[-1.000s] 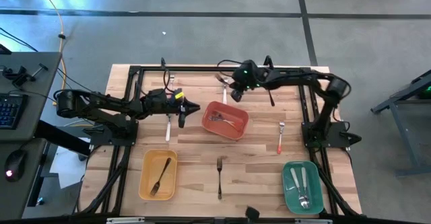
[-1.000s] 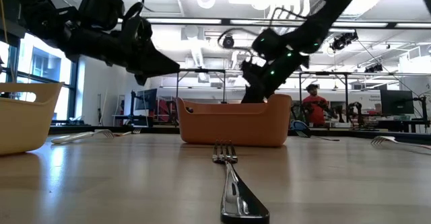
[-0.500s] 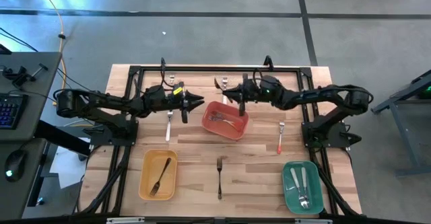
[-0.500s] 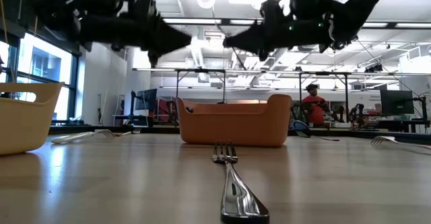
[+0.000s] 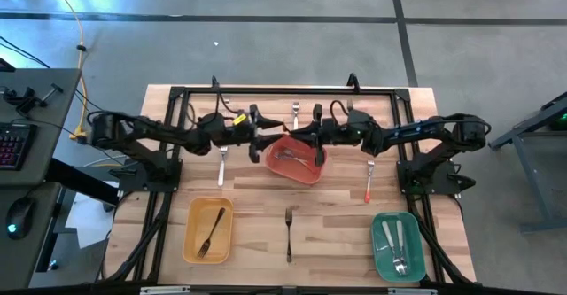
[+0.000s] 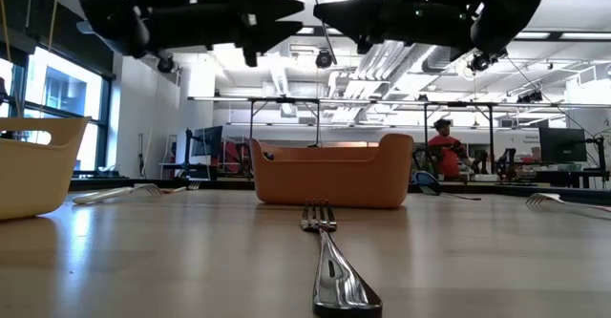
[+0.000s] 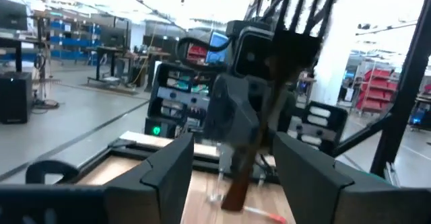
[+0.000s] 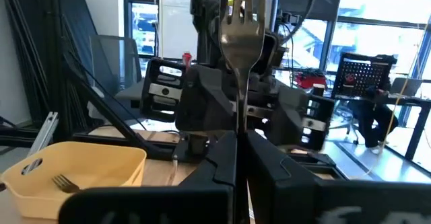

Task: Sort silverware by color (type)
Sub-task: Put the top left black fork into the yellow bin, then put the top white fork into the green bin

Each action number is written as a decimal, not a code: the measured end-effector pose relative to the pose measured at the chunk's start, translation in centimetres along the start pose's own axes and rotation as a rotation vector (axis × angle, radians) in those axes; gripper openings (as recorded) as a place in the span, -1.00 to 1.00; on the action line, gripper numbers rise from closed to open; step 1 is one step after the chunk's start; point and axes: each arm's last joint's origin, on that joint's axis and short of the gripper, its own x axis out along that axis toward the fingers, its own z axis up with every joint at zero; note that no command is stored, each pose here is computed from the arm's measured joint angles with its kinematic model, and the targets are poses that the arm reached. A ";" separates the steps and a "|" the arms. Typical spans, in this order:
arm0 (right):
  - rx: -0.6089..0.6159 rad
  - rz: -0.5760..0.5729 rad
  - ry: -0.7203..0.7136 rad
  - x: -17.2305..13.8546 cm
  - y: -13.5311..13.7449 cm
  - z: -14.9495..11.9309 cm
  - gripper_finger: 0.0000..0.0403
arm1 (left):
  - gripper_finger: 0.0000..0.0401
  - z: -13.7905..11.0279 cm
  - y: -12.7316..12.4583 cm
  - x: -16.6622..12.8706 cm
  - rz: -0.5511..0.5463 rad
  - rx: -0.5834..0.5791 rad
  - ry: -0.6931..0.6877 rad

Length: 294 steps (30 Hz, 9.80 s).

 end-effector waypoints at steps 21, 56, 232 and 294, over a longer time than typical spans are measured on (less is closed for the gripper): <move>-0.005 -0.039 0.053 0.0 0.1 -0.5 -1.00 | -0.21 0.7 -0.8 2.2 -0.083 0.073 -0.126; 0.099 -0.076 0.272 -0.3 0.2 -2.6 -0.53 | -1.00 5.1 -3.8 -0.7 -0.203 0.107 0.185; 0.890 -0.897 1.196 3.3 -13.1 -12.5 -0.43 | -1.00 3.7 0.7 -10.1 0.418 -0.190 0.160; 1.071 -1.075 1.575 -12.1 27.2 9.5 -0.97 | -1.00 1.9 3.7 -10.2 0.537 -0.093 0.316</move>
